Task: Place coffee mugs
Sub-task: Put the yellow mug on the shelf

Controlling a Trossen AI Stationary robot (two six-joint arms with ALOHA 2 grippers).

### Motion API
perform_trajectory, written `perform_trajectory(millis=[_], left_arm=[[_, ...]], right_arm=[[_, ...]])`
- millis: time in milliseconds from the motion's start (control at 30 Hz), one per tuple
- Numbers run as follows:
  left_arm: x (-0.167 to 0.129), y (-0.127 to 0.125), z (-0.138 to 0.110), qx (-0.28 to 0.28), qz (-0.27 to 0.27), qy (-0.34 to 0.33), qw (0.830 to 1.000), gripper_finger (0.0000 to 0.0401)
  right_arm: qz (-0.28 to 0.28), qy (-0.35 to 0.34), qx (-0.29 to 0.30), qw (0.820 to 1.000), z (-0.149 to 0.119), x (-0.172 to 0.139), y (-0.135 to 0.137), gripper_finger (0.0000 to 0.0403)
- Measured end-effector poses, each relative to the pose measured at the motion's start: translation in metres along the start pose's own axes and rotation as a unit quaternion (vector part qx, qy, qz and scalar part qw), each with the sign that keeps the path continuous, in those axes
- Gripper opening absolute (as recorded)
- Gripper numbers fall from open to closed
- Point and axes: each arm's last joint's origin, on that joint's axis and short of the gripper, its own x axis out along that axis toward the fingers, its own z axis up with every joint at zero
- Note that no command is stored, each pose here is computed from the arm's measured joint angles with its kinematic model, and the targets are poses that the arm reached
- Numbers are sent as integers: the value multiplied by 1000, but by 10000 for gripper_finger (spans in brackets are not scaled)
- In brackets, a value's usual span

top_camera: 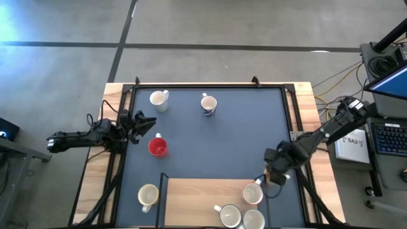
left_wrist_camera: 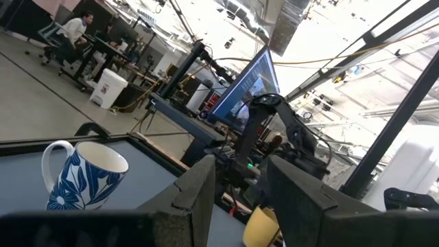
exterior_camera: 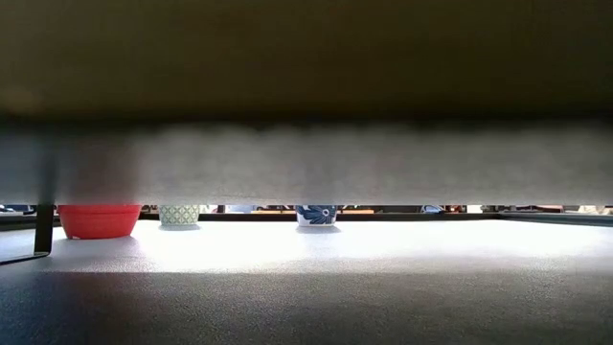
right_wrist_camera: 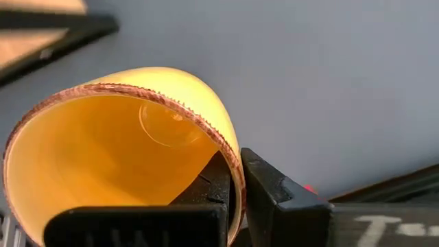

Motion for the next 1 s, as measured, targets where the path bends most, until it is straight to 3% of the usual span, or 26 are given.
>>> perform_trajectory(millis=[167, 433, 633, 1000], left_arm=[[0, 0, 0, 0, 0, 0, 1000, 116], [0, 0, 0, 0, 0, 0, 1000, 116], [0, 0, 0, 0, 0, 0, 1000, 116], [0, 0, 0, 0, 0, 0, 1000, 116]], right_arm=[[8, -5, 17, 1000, 20, -5, -12, 12], [52, -70, 21, 996, 53, -44, -15, 12], [47, -110, 15, 993, 77, -65, -21, 13], [22, -101, -83, 991, 133, -66, 4, 13]])
